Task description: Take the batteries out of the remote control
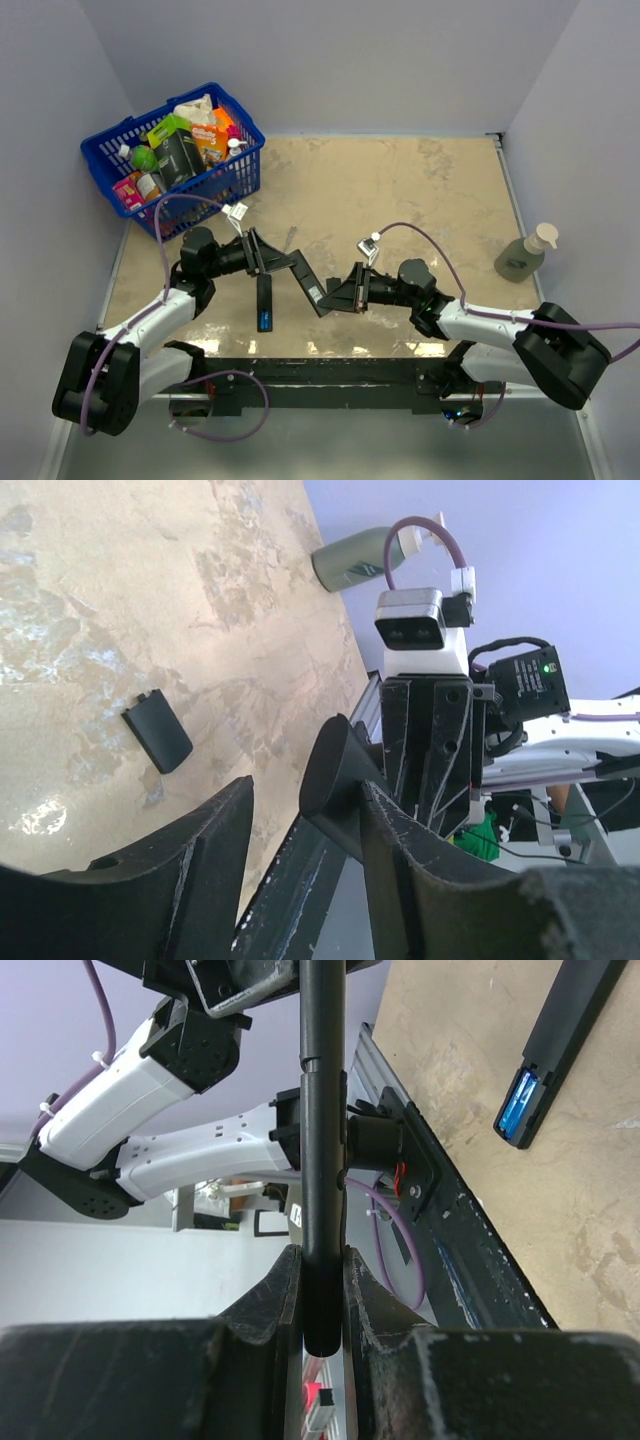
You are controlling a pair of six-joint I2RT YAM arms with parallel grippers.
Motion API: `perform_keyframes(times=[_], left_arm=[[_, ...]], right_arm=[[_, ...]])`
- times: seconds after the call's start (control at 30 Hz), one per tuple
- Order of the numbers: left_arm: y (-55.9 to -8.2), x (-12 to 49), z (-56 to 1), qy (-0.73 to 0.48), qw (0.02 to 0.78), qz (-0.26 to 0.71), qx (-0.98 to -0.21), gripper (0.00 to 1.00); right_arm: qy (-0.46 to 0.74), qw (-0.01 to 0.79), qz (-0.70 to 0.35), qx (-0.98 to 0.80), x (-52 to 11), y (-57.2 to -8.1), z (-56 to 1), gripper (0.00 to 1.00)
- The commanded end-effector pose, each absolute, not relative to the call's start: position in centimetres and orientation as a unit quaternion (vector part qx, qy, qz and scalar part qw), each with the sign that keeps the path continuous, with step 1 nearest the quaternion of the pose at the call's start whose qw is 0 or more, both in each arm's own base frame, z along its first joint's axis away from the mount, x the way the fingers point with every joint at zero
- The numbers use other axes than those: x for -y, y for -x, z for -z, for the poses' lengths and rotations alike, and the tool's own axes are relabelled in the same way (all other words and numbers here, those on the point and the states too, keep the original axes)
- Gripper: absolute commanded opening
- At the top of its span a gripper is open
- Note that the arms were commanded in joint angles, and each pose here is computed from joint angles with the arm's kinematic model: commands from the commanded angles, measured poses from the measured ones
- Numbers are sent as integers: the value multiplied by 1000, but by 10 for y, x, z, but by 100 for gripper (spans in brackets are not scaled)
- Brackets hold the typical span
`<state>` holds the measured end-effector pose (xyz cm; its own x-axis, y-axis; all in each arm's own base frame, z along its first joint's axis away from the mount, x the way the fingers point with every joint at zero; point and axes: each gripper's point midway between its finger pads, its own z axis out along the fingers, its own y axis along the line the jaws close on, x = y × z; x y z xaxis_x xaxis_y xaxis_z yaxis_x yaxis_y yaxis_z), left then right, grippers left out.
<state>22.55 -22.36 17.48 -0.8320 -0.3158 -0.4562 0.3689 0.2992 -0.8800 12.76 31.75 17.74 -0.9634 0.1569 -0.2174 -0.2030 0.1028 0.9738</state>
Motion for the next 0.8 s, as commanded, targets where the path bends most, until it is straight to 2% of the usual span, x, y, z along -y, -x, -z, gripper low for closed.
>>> perform_keyframes(times=[0.0,0.13,0.27,0.5,0.77], left_arm=[[-236,218,-181,-22,323,579,-748,51],[-237,217,-181,-25,327,577,-748,45],[-237,217,-181,-27,330,575,-749,25],[-244,213,-177,-36,335,540,-771,2],[-250,206,-171,-44,341,500,-795,1]], right_arm=[[50,149,-693,-704,-316,-120,-197,0],[53,148,-693,-703,-317,-119,-198,0],[48,146,-688,-710,-316,-120,-194,0],[36,163,-639,-751,-314,-130,-169,0],[39,174,-616,-767,-315,-136,-165,0]])
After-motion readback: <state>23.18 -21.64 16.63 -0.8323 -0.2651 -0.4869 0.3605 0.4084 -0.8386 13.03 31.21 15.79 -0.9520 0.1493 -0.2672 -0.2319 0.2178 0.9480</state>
